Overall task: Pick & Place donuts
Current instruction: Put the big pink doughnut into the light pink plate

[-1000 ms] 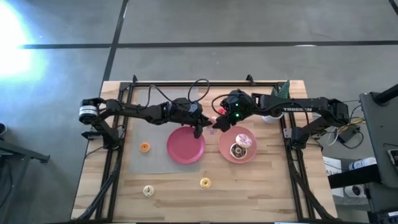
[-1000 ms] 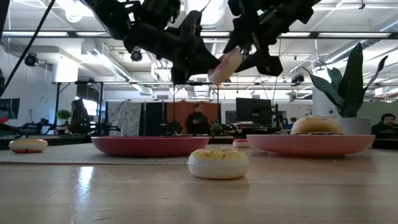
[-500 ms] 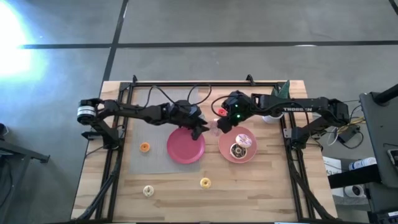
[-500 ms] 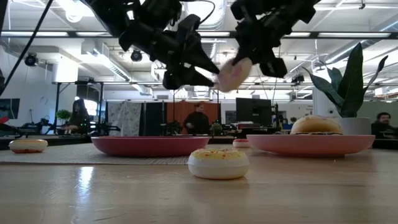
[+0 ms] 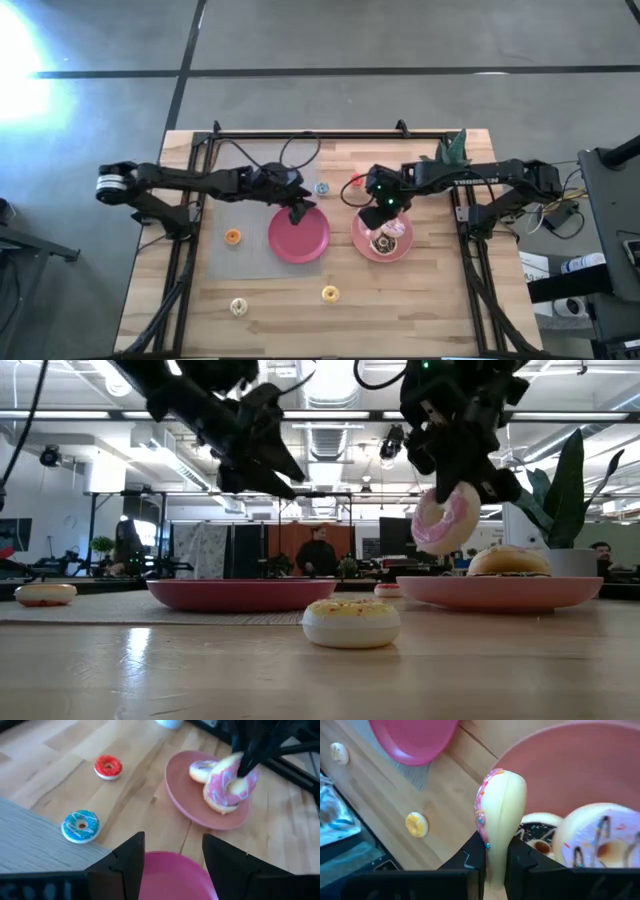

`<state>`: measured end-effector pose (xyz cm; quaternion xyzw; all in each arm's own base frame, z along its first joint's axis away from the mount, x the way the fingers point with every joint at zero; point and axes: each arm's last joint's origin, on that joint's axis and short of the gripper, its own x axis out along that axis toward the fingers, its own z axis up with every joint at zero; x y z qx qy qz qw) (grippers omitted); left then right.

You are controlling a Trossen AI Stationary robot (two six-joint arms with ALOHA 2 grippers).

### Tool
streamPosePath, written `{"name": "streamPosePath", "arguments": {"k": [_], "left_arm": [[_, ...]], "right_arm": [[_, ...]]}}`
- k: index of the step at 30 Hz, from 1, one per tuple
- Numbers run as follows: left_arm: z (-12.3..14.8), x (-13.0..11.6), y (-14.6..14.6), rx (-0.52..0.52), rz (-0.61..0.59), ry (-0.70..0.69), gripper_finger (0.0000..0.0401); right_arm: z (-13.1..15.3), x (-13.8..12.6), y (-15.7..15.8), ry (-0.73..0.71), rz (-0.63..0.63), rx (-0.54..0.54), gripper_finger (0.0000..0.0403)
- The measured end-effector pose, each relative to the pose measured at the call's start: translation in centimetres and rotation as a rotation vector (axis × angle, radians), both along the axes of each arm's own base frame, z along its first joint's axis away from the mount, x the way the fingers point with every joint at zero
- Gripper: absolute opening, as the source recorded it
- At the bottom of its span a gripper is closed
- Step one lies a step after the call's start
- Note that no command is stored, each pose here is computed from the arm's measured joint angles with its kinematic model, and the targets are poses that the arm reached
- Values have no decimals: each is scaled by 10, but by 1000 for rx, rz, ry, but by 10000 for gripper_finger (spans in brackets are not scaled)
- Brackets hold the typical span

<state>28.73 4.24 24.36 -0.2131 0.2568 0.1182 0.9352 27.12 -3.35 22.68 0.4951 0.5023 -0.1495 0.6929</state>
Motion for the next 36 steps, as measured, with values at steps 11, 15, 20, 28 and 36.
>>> {"name": "streamPosePath", "arguments": {"k": [11, 15, 20, 28, 36], "left_arm": [[-3, -52, -8, -37, 122, -68, 172], [-4, -63, -10, -63, 146, -110, 172], [-3, -71, -11, -65, 159, -133, 172], [-5, -75, -11, -64, 163, -130, 172], [-6, -75, -11, -63, 164, -129, 172]], "right_arm": [[-29, -2, 3, -3, -68, -22, 34], [-34, 1, 4, -22, -62, -23, 55], [-44, 4, 5, 16, -61, -18, 113], [-49, 3, 5, 72, -33, -27, 178], [-28, -1, 3, 180, 49, -120, 201]]}}
